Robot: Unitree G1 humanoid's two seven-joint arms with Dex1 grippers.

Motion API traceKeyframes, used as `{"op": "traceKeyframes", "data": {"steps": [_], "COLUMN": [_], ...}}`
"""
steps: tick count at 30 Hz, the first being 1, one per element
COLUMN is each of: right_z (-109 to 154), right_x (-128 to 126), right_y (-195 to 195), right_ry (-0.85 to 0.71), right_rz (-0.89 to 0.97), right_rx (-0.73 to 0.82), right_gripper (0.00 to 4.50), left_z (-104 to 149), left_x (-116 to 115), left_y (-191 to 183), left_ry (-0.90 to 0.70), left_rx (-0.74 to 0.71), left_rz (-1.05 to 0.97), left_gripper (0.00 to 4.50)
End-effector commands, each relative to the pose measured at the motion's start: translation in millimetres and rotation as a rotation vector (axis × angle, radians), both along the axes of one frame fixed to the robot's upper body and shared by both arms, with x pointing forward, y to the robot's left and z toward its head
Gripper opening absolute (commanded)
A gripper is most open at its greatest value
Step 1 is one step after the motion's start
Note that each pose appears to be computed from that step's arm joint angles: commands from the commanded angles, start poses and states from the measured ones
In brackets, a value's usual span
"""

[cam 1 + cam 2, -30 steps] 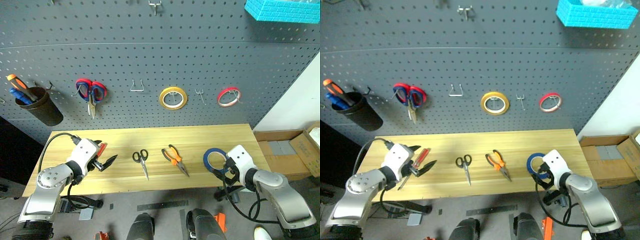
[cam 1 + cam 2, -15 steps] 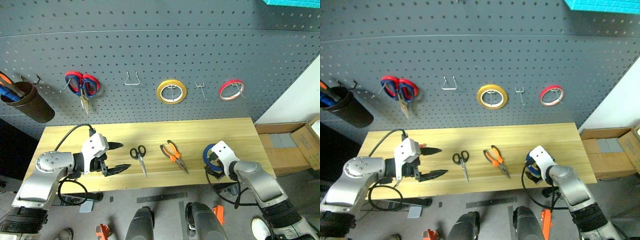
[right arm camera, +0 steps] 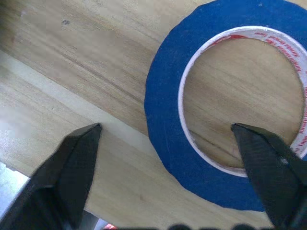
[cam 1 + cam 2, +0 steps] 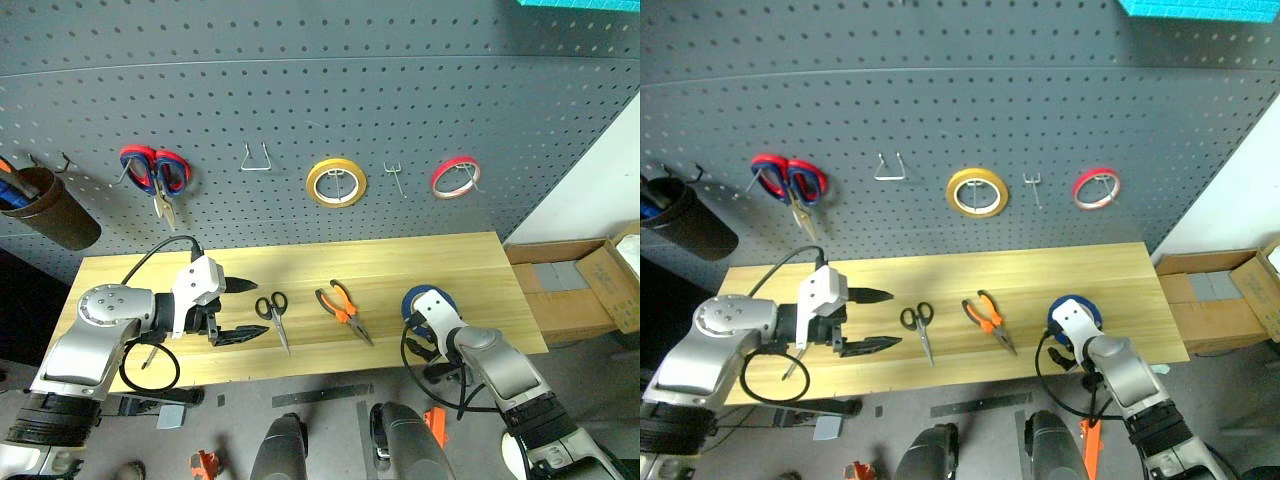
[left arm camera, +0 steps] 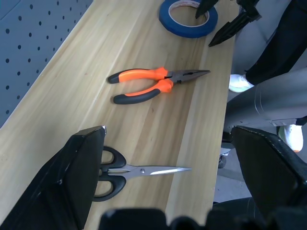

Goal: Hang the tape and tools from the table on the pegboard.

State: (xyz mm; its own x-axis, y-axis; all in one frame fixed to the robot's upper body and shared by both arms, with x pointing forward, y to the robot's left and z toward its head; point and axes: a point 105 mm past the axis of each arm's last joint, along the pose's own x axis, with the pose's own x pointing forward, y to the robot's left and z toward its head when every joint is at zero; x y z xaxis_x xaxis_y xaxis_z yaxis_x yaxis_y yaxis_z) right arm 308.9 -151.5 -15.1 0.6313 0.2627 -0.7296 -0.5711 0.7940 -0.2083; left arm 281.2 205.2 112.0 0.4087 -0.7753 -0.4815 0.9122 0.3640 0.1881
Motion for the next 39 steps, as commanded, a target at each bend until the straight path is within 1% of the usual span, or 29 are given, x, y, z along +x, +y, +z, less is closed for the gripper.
{"op": "traceKeyframes", "data": {"steps": [1,2,4,6,8,9,11,12,14,17,21,23,26,29,31,32,36,39], "right_z": [-7,-9,-12,-13,-12,-10,4,16,43,67,115,132,158,169,183,185,186,179], "right_x": [-5,-6,-9,-11,-10,-8,-1,0,-5,-16,-22,-25,-35,-41,-40,-39,-20,3], "right_y": [1,2,4,4,1,-1,-6,-6,-2,8,24,31,53,67,85,91,96,91], "right_ry": [0.049,0.063,0.084,0.094,0.065,0.038,-0.062,-0.123,-0.266,-0.383,-0.655,-0.756,-0.964,-1.071,-1.166,-1.185,-1.183,-1.122], "right_rz": [0.016,0.024,0.041,0.049,0.046,0.045,0.045,0.050,0.099,0.133,0.119,0.138,0.244,0.328,0.400,0.423,0.418,0.386], "right_rx": [0.004,0.009,0.013,0.012,-0.010,-0.023,-0.055,-0.064,-0.100,-0.110,-0.101,-0.099,-0.119,-0.135,-0.123,-0.117,-0.097,-0.085], "right_gripper": [3.01,2.63,2.02,1.26,0.59,0.37,0.37,0.37,0.37,0.37,0.37,0.37,0.37,0.37,0.37,0.37,0.37,0.37], "left_z": [4,3,3,4,5,5,6,7,8,9,14,15,17,19,23,25,27,28], "left_x": [-2,-2,-3,-3,-3,-4,-4,-3,-3,-3,-1,0,3,5,8,10,13,14], "left_y": [-2,-2,-3,-3,-4,-4,-3,-2,-1,0,-2,-2,-3,-3,-4,-5,-6,-9], "left_ry": [0.003,0.005,0.006,0.005,0.008,0.009,0.009,0.007,0.004,0.000,-0.002,-0.001,-0.006,-0.011,-0.024,-0.028,-0.038,-0.046], "left_rx": [-0.010,-0.011,-0.012,-0.016,-0.026,-0.029,-0.041,-0.050,-0.060,-0.063,-0.096,-0.105,-0.128,-0.141,-0.169,-0.183,-0.194,-0.202], "left_rz": [-0.011,-0.013,-0.013,-0.010,-0.004,-0.001,0.014,0.027,0.047,0.056,0.074,0.079,0.097,0.109,0.128,0.138,0.154,0.155], "left_gripper": [4.50,4.50,4.50,4.50,4.50,4.50,4.50,4.50,4.50,4.50,4.50,4.50,4.50,4.50,4.50,4.50,4.50,4.50]}}
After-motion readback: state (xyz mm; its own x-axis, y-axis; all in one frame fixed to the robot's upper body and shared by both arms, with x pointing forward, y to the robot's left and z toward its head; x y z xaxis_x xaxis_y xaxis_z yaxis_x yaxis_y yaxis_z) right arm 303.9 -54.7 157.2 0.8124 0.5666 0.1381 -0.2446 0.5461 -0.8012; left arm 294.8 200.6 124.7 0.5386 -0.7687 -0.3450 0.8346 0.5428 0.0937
